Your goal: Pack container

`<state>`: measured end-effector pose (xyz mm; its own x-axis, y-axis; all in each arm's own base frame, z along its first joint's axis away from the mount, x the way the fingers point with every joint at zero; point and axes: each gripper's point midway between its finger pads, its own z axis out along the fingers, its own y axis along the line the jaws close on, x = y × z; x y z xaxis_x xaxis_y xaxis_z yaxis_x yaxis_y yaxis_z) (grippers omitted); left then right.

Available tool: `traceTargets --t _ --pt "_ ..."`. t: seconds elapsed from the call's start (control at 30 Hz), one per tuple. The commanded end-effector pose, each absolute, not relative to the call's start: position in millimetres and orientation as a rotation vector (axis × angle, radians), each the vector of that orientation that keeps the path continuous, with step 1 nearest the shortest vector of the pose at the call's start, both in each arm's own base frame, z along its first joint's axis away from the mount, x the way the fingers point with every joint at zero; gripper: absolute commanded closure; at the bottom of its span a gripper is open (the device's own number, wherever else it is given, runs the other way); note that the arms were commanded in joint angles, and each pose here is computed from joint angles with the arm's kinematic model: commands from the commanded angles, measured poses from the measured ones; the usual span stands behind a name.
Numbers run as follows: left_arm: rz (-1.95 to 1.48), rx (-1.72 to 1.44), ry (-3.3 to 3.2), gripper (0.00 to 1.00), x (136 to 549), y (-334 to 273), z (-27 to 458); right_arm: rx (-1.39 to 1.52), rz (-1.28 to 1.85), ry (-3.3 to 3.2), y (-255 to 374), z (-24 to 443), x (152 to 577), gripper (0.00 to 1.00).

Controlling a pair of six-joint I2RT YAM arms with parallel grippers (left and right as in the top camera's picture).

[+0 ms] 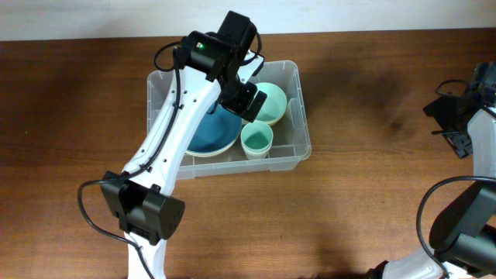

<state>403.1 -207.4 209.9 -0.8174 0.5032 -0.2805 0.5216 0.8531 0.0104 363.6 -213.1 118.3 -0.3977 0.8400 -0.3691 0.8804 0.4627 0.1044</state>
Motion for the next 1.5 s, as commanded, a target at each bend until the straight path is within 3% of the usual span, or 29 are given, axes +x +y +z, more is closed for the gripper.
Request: traceTargets --t 0.0,0.3,0.53,0.7,0.9,1.3,1.47 --pt "-0.149 0.75 2.714 0.0 400 -210 231 1.47 -0.169 2.344 -215 115 360 0.01" --pt "-0.12 0.808 2.605 0.0 432 -197 231 1.47 -0.169 2.344 -215 115 360 0.01" --pt "-0.115 0.665 2.479 0.0 457 -162 260 1.47 -0.169 2.344 -215 115 360 0.01" --pt "-0.163 0.64 2.415 0.0 453 -132 251 1.47 -0.169 2.344 -215 115 360 0.01" --pt "-0.154 0.533 2.256 0.0 399 -91 226 1.47 -0.169 2.344 -215 115 360 0.01" --pt "-0.091 0.435 1.78 0.0 294 -67 192 1.47 -0.169 2.344 -215 115 360 0.01" --pt "-0.083 0.39 1.666 0.0 270 -60 188 1.47 -0.169 2.344 -215 115 360 0.01"
